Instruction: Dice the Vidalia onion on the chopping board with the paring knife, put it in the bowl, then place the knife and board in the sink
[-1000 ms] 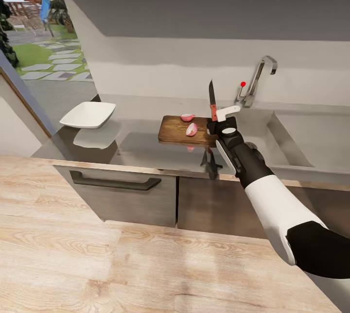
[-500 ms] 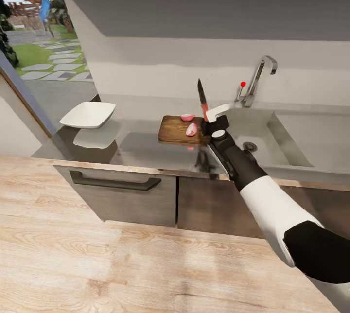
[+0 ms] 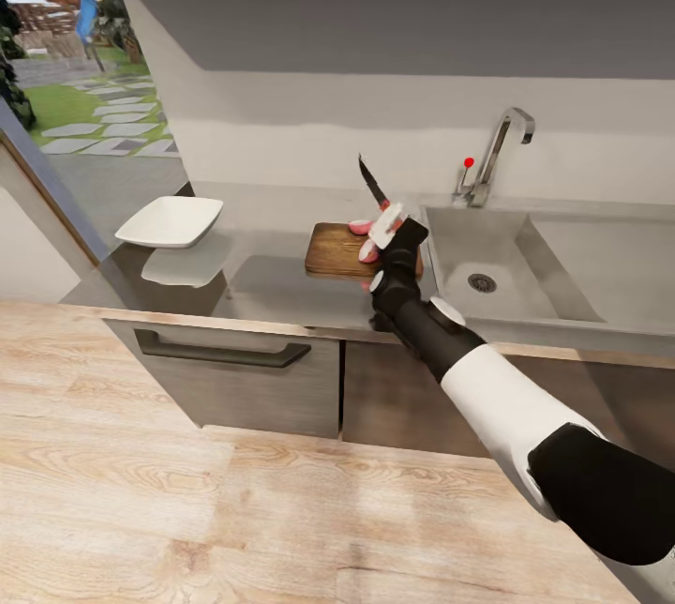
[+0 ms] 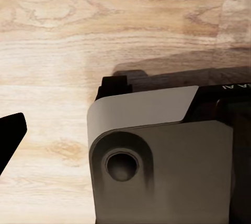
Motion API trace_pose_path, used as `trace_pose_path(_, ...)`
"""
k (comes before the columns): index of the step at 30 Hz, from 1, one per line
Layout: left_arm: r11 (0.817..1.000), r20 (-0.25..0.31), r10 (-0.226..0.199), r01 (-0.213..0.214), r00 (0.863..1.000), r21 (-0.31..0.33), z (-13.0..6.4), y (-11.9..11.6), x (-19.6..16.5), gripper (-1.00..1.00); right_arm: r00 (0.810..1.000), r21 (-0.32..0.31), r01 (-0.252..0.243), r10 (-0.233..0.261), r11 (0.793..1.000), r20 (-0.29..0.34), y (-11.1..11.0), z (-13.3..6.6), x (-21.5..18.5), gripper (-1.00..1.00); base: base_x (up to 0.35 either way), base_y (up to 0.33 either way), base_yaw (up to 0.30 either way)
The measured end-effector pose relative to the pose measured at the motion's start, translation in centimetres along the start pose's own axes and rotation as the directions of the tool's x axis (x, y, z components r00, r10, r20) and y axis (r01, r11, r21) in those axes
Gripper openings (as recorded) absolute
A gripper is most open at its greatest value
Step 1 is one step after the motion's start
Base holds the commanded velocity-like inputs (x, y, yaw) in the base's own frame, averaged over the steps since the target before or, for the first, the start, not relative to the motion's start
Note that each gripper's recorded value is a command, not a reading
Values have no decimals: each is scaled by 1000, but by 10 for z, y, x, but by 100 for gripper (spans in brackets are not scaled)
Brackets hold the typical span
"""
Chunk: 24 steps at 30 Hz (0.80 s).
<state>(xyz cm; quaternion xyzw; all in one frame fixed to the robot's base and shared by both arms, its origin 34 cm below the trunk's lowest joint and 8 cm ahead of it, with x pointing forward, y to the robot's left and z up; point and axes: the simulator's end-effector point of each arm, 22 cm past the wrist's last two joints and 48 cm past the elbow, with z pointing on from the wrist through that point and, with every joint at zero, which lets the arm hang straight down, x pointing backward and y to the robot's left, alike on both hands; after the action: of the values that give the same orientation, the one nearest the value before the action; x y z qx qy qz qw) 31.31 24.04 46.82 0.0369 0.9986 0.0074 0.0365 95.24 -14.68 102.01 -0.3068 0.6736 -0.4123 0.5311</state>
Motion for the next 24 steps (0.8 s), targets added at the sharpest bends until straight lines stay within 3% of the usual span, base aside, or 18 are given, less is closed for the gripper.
trace_pose_path(7,1000,0,0,0,1000,-1,0,1,0,100,994,56,100,-102,993,28,-3,-5,-14,-100,0,0,0)
trace_pose_path(16,1000,0,0,0,1000,-1,0,1,0,100,991,57,128,-130,990,33,2,-6,-16,-100,0,0,0)
trace_pose_path(20,1000,-2,0,0,1000,-1,0,1,1,100,987,13,161,-162,987,18,28,-8,-11,-100,0,0,0)
trace_pose_path(24,1000,-2,0,0,1000,-1,0,1,0,100,985,4,174,-174,985,15,34,-9,-10,-100,0,0,0)
